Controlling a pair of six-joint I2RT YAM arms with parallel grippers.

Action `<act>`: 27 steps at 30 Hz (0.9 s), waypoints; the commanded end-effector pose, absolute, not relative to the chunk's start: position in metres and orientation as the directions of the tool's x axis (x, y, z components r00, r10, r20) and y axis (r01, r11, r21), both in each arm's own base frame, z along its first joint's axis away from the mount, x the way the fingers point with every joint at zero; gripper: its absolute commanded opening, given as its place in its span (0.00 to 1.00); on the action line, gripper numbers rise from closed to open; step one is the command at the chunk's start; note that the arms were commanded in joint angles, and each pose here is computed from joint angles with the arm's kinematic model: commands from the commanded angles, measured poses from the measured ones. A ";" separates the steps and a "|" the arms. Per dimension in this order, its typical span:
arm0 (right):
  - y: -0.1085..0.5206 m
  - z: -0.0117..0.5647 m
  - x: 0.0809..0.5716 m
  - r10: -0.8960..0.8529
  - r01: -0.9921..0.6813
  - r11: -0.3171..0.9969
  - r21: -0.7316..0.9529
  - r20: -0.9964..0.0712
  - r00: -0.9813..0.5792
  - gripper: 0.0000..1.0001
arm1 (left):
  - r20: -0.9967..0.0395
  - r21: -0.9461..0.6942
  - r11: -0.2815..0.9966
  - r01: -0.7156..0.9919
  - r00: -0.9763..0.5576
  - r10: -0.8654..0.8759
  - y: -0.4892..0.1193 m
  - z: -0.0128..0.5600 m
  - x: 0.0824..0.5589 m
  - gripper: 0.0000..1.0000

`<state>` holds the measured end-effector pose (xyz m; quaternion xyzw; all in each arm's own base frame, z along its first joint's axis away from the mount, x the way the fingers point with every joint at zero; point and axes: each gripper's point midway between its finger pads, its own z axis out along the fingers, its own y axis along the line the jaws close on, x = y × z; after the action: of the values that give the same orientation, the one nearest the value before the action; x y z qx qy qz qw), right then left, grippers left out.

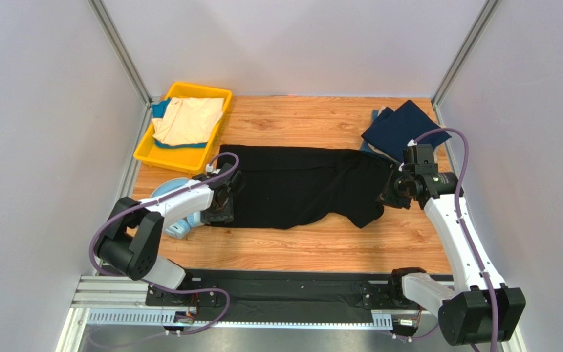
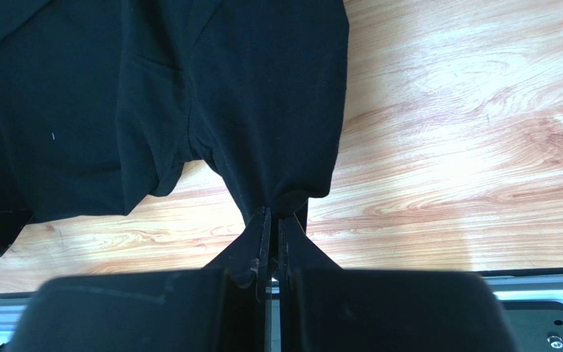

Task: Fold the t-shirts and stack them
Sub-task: Grap the side of the flattened tshirt closest away from the robot with both arms

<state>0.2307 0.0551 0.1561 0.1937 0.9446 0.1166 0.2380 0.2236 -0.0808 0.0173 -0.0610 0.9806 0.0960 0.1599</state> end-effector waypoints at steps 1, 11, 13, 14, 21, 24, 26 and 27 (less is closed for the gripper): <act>0.063 0.170 0.234 0.411 0.269 0.895 0.357 -0.418 -0.810 0.00 | -0.272 0.184 0.969 -0.164 -0.956 -0.110 -0.077 0.007 0.210 0.56; 0.058 0.185 0.235 0.412 0.260 0.896 0.359 -0.457 -0.788 0.00 | -0.205 0.165 0.978 -0.131 -0.974 -0.096 -0.090 -0.003 0.215 0.00; 0.057 0.190 0.235 0.415 0.260 0.896 0.360 -0.471 -0.778 0.00 | -0.200 0.150 0.980 -0.129 -0.975 -0.098 -0.093 -0.003 0.214 0.00; 0.055 0.192 0.234 0.419 0.264 0.895 0.360 -0.472 -0.776 0.00 | -0.200 0.144 0.981 -0.129 -0.975 -0.099 -0.094 -0.002 0.214 0.00; 0.052 0.210 0.233 0.431 0.259 0.890 0.375 -0.506 -0.747 0.00 | -0.261 0.113 0.984 -0.139 -0.960 -0.105 -0.093 0.013 0.216 0.00; 0.051 0.218 0.233 0.433 0.255 0.889 0.379 -0.520 -0.736 0.00 | -0.307 0.091 0.985 -0.146 -0.945 -0.111 -0.092 0.024 0.217 0.00; 0.051 0.225 0.233 0.437 0.253 0.887 0.385 -0.528 -0.728 0.00 | -0.353 0.062 0.987 -0.148 -0.928 -0.117 -0.093 0.036 0.221 0.00; 0.051 0.227 0.233 0.437 0.250 0.887 0.387 -0.530 -0.727 0.00 | -0.366 0.054 0.987 -0.152 -0.922 -0.122 -0.092 0.041 0.221 0.00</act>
<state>0.2332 0.0534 0.2010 0.1957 0.9268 0.1427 0.2871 0.2189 -0.0917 0.0195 -0.0613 0.9849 0.0622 0.1495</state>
